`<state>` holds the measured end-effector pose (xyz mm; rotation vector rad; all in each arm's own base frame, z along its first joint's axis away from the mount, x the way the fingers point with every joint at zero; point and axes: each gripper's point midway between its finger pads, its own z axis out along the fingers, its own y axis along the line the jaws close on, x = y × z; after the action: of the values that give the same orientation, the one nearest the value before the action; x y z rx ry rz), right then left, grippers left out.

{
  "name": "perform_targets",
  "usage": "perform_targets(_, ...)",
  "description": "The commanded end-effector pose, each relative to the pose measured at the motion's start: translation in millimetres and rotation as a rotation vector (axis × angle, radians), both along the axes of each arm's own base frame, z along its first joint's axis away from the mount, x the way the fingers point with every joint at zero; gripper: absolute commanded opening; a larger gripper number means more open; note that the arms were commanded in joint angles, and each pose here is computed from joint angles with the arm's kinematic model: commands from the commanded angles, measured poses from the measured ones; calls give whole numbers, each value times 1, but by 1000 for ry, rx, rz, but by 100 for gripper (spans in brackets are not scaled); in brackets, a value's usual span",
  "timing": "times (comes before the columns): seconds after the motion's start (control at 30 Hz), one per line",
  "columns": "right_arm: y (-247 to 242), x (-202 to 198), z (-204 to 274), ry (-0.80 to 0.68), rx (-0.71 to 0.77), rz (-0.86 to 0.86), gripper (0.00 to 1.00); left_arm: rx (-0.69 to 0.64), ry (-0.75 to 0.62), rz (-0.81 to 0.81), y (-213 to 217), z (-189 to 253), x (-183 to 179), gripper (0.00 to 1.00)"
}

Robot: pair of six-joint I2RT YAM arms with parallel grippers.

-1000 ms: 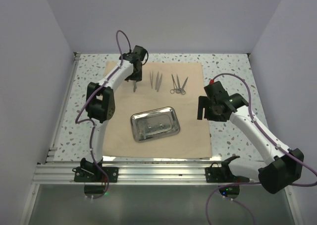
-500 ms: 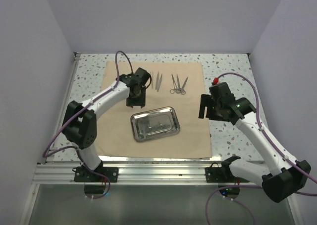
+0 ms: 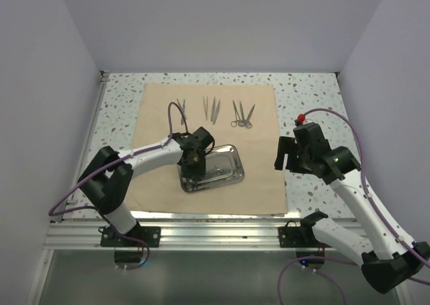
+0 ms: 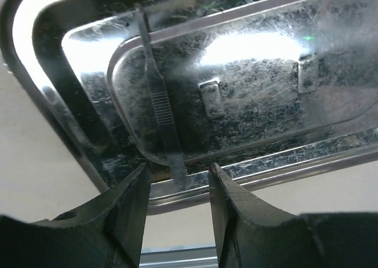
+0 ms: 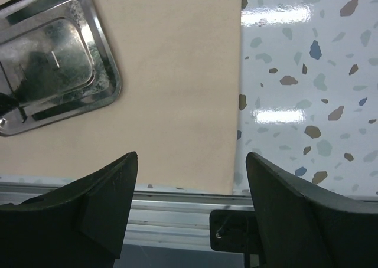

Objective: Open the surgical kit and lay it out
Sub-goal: Pick up the medical item from the container.

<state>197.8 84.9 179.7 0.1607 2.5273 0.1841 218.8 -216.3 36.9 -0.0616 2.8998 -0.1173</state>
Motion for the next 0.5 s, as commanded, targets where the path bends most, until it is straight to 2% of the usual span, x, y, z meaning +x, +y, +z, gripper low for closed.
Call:
perform_targets(0.0, -1, -10, 3, 4, 11, 14, 78, -85, -10, 40, -23, -12, -2, 47)
perform_targets(0.23, -5, -16, 7, 3, -4, 28, 78, 17, 50, 68, -10, -40, -23, 46)
perform_targets(0.47, -8, -15, 7, 2, -23, 35, 78, 7, 90, 88, -4, -53, -39, 43)
